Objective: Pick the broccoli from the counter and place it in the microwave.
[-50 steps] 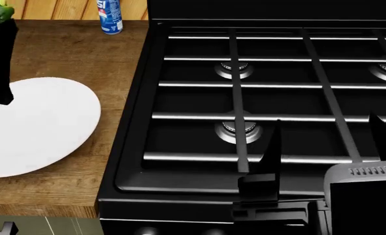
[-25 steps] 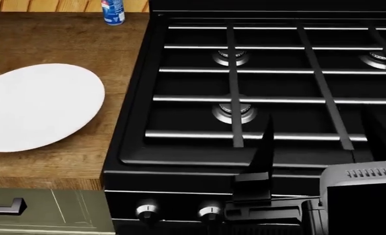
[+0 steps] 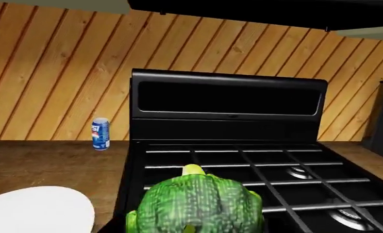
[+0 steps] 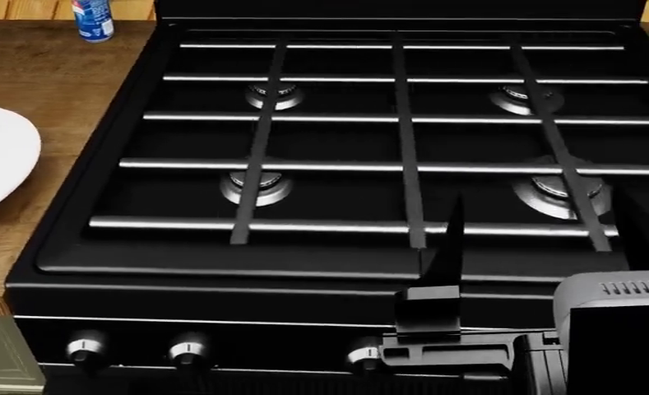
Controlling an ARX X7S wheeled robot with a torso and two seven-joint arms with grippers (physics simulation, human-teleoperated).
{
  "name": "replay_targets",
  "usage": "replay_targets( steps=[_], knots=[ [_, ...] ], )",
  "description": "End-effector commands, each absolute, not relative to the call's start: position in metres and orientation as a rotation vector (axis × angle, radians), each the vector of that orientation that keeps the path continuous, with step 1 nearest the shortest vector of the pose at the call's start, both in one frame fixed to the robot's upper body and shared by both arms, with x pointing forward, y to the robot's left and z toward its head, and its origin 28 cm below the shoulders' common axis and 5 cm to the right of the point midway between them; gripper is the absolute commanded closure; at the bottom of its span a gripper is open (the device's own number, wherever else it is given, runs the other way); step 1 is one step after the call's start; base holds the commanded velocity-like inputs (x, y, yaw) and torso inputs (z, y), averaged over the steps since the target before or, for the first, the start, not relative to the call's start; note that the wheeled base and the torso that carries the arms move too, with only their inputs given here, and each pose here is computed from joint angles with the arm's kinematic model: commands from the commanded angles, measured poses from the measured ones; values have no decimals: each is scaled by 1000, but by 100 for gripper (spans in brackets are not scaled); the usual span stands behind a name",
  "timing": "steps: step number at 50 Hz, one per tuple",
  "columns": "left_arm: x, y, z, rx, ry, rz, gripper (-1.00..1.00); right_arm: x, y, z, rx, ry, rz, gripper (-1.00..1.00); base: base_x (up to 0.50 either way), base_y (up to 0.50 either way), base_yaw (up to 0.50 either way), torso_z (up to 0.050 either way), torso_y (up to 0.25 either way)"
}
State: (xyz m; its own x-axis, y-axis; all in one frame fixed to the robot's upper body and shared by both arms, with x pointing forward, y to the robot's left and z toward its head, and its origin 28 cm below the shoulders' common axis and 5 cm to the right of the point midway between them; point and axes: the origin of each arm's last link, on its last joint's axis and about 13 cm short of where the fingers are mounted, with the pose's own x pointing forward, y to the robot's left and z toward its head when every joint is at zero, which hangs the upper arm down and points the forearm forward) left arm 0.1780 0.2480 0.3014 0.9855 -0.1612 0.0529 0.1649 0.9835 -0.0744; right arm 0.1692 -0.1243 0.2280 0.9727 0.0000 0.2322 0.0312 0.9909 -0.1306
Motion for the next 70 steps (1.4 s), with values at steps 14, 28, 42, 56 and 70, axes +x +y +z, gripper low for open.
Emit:
replay_targets(
  steps=[14, 28, 42, 56, 70],
  knots=[
    [177, 244, 299, -106, -25, -176, 100, 169, -124, 227, -127, -234, -17, -100, 0, -500, 0, 0, 0],
    [182, 244, 300, -105, -19, -179, 100, 173, -123, 227, -121, -243, -19, -100, 0, -413, 0, 0, 0],
    [172, 237, 408, 37, -400, -237, 100, 195, -121, 224, -128, -269, -27, -100, 0, 0, 0, 0, 1],
    [204, 224, 498, 100, -686, -239, 100, 206, -119, 224, -120, -301, -50, -100, 0, 0, 0, 0, 0],
    [231, 218, 582, 75, -835, -126, 100, 208, -121, 227, -117, -319, -59, -100, 0, 0, 0, 0, 0]
  ],
)
